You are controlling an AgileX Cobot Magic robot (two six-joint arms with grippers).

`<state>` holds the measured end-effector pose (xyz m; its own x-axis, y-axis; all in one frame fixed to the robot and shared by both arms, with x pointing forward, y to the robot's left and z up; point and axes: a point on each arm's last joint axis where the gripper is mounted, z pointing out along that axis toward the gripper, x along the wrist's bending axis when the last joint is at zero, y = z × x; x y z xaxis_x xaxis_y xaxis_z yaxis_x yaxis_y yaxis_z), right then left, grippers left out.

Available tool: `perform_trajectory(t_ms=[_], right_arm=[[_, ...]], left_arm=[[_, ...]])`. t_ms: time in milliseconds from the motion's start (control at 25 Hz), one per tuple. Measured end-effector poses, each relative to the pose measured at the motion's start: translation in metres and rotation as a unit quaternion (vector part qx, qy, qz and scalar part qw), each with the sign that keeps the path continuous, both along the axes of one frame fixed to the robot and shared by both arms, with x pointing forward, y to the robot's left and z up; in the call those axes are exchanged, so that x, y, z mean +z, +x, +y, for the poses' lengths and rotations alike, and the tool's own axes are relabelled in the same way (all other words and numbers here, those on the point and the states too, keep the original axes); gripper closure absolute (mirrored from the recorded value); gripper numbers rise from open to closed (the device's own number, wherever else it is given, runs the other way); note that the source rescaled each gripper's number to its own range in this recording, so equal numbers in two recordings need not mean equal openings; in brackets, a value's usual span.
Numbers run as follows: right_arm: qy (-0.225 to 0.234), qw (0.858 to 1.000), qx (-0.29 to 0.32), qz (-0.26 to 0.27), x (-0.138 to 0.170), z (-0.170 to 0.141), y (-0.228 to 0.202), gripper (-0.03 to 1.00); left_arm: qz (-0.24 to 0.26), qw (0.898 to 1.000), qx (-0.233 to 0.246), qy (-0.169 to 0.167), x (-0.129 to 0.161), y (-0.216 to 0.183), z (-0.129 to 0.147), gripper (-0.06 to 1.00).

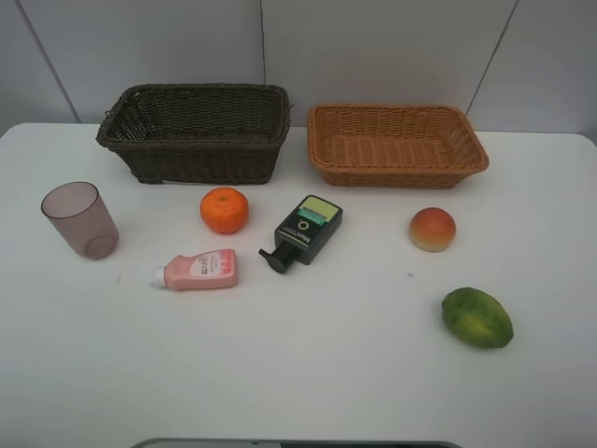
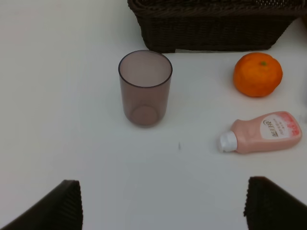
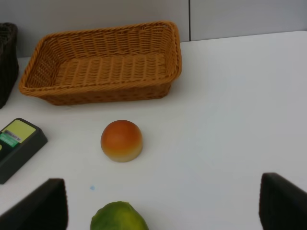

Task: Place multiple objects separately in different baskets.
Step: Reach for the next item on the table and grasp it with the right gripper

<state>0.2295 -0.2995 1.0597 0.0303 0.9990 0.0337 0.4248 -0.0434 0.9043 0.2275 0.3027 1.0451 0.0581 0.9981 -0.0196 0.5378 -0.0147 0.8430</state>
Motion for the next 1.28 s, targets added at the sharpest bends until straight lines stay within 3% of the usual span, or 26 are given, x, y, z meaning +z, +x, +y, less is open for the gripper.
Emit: perform_trajectory(t_ms=[1280], right_arm=[[0.0, 1.0, 0.0, 0.0, 0.0, 0.0, 0.0, 0.31]], left_arm=[[0.0, 1.0, 0.0, 0.0, 0.0, 0.0, 0.0, 0.13]])
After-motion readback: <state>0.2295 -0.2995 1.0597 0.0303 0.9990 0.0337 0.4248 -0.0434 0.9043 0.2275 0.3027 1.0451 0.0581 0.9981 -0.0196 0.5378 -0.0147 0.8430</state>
